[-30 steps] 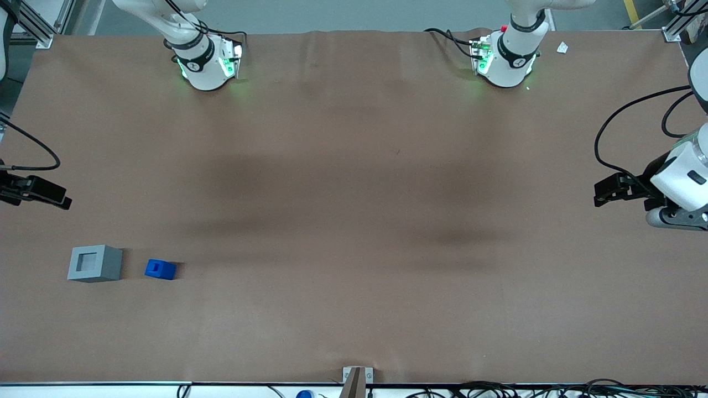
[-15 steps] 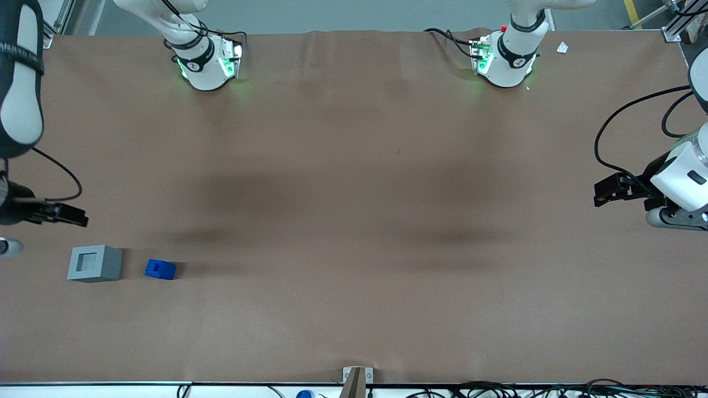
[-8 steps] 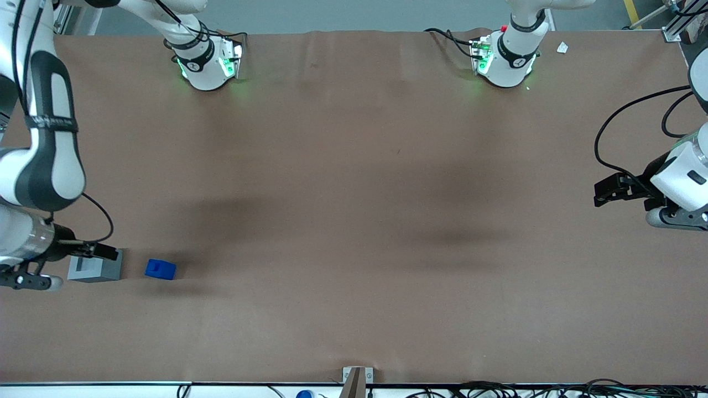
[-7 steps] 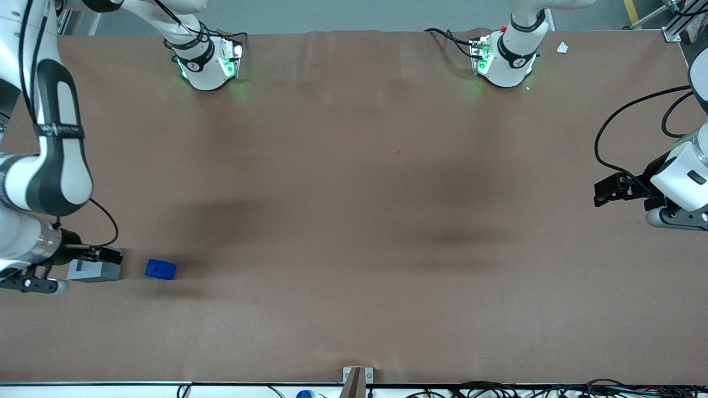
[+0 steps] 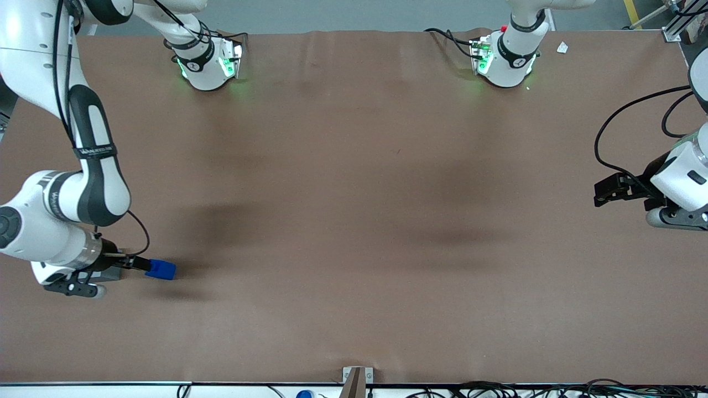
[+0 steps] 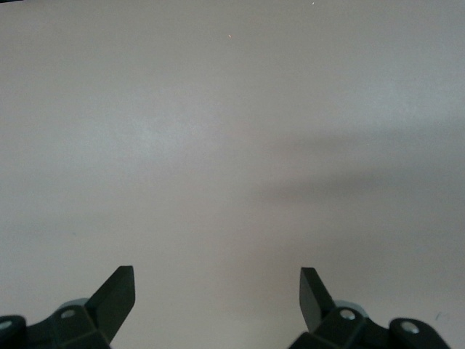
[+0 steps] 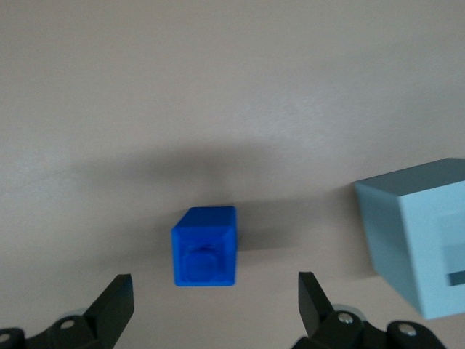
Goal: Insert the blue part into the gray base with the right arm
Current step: 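Move the open right gripper down over the blue block, then close the right gripper on the blue block, then lift the blue block and carry it over the gray base, then align the held blue block above the gray base's opening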
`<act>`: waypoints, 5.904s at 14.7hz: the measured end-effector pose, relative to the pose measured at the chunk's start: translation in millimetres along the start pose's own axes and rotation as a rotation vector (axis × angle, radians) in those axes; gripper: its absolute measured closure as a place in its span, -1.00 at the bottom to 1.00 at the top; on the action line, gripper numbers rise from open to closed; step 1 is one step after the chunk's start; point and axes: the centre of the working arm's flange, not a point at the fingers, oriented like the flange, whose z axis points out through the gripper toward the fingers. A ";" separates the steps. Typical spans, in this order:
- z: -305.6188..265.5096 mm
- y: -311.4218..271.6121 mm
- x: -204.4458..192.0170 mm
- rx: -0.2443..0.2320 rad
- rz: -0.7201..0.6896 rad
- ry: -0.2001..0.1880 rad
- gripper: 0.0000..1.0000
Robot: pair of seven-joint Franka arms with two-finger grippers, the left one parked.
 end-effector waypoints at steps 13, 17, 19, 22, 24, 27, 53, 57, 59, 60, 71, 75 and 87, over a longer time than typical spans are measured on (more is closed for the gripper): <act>49.7 -12.1 -11.8 -0.004 0.027 0.044 -0.86; 58.6 -11.3 -14.2 -0.006 0.035 0.030 -0.74; 64.6 -10.6 -15.1 -0.008 0.038 0.022 -0.67; 68.1 -8.2 -15.4 -0.010 0.042 0.019 -0.56; 68.1 -7.9 -15.3 -0.010 0.043 0.019 -0.30; 67.1 -8.0 -14.6 -0.010 0.043 0.022 0.00; -22.9 172.0 18.7 -0.039 -0.208 -0.063 -0.02; -21.4 177.3 22.1 -0.038 -0.203 -0.065 -0.02; -22.2 175.3 22.7 -0.036 -0.206 -0.064 -0.02; -22.4 174.4 23.0 -0.035 -0.207 -0.064 -0.02; -21.0 173.0 22.8 -0.029 -0.205 -0.067 -0.02; -19.7 173.1 22.3 -0.026 -0.204 -0.071 -0.02; -18.8 173.4 21.9 -0.025 -0.202 -0.075 -0.02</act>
